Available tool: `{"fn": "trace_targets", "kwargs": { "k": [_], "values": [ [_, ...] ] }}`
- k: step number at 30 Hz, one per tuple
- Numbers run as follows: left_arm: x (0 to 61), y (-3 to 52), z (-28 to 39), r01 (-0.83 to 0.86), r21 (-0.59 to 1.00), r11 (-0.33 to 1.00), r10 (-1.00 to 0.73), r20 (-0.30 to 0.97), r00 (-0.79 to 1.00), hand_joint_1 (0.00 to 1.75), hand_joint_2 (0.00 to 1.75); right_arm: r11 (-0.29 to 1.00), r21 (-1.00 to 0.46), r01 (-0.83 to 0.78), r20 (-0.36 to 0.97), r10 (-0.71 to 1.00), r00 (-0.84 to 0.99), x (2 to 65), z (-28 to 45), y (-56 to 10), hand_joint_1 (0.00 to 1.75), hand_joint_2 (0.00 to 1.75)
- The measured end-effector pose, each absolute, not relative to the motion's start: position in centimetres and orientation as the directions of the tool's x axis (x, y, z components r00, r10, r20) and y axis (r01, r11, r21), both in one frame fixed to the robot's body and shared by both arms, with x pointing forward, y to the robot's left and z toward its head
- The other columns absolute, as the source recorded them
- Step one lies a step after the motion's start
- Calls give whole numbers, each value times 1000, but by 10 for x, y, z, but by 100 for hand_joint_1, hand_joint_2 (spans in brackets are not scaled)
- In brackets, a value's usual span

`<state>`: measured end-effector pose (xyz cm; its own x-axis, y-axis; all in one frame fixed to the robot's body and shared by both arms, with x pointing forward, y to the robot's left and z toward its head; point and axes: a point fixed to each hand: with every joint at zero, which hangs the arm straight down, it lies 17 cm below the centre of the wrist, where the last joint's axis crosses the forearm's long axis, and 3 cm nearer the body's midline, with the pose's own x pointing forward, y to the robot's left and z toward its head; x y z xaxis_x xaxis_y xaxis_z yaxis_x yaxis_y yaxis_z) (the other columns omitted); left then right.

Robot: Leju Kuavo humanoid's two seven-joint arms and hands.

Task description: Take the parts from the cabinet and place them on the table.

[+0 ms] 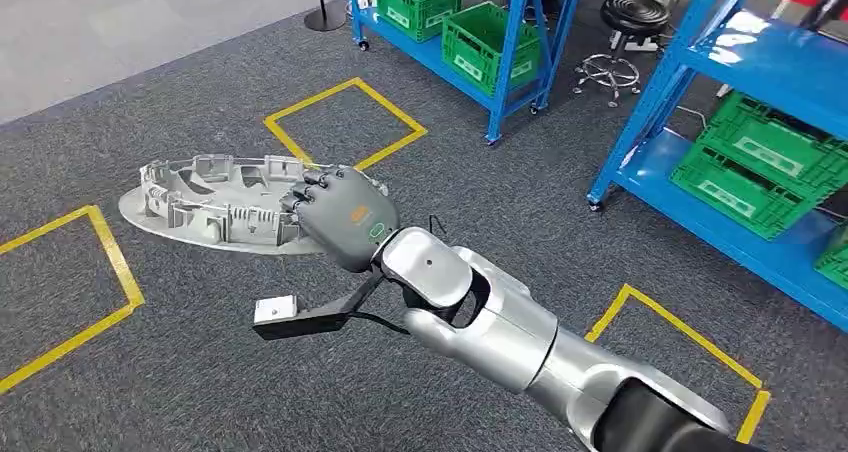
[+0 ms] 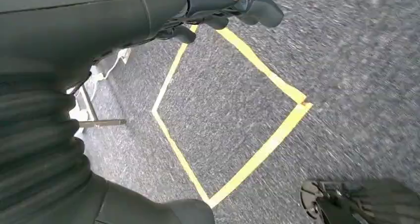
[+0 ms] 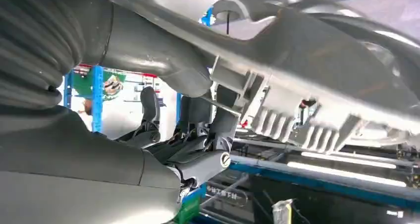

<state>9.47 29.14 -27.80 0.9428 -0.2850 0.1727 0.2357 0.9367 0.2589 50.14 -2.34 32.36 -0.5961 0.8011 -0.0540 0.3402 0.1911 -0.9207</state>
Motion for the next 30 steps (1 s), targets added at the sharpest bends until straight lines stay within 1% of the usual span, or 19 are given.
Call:
{"fn": "trace_targets", "kwargs": {
  "k": [9,16,24,30],
  "values": [
    [97,293,-278,247,262,933,-297,174,939,0,175,181,-927,329,-52,807,-588,502,314,-29,175,175],
    [99,287,-277,267,264,927,-315,160,935,0,175,187,-915,356,-56,817,-573,505,317,-43,175,175],
    [103,284,-277,281,264,923,-329,159,931,0,175,181,-925,335,-42,826,-563,504,291,-62,175,175],
    [107,279,-276,281,260,924,-330,167,929,0,175,171,-925,338,-51,828,-559,506,289,-67,175,175]
  ]
}}
